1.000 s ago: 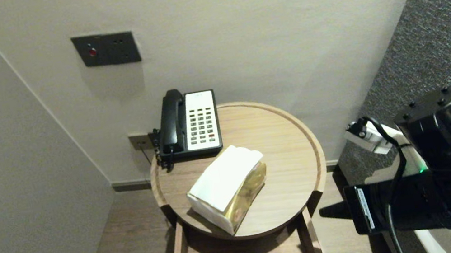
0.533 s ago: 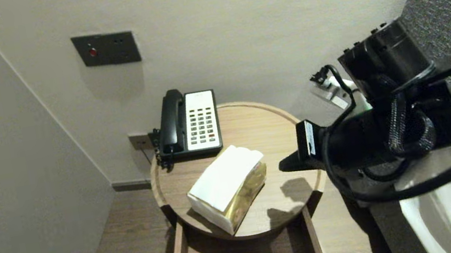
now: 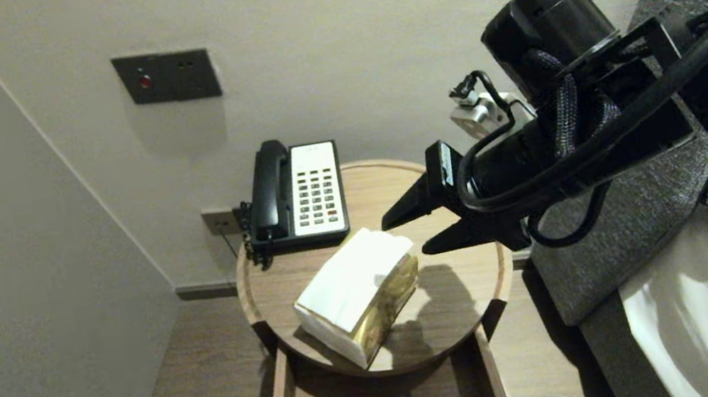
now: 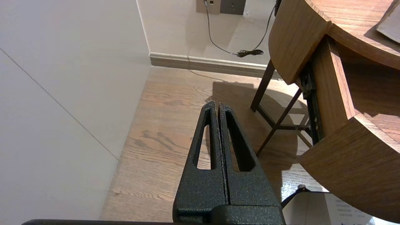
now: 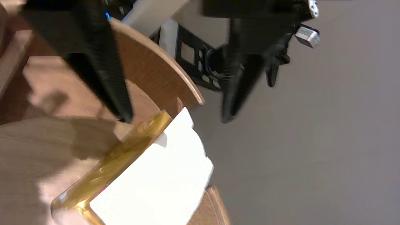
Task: Put the tissue on the table in the drawer one by one
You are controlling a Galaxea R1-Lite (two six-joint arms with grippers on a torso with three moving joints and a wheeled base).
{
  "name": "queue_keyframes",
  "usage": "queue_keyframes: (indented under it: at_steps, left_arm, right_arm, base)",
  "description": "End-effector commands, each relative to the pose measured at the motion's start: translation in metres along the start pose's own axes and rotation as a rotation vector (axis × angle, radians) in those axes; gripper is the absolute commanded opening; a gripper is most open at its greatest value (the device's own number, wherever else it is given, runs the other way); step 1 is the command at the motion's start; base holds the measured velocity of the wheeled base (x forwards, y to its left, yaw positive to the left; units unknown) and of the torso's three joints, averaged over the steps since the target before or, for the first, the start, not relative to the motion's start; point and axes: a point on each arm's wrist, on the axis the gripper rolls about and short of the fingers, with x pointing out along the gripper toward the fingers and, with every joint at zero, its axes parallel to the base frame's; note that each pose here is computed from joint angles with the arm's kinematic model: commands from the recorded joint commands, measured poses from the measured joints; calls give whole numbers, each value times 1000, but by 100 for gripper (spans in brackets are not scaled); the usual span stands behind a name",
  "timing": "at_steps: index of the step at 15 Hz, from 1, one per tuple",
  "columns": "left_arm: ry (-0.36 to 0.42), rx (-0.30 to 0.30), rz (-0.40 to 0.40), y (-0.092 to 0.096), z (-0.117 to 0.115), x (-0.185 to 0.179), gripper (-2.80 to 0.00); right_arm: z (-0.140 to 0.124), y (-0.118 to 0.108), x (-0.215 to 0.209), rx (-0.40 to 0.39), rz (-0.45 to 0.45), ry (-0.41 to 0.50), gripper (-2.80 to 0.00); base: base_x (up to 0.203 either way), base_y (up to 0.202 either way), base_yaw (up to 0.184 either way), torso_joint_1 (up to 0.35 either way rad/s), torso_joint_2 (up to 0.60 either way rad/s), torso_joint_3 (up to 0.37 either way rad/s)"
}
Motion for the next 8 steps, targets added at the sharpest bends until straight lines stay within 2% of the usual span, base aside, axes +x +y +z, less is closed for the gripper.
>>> queue_keyframes:
  at_steps: [1,4,8]
  left_arm:
    - [0,0,0,0,0,0,-280]
    - [2,0,1,0,0,0,-280]
    - [1,0,1,0,0,0,-280]
  right_arm:
    - [4,2,17,24,-70,69,0]
    - [9,-1,42,41,-179,162,0]
    - [7,-10,65,-6,-223,213,0]
  base:
    - [0,0,0,0,0,0]
    - [0,0,0,0,0,0]
    - [0,0,0,0,0,0]
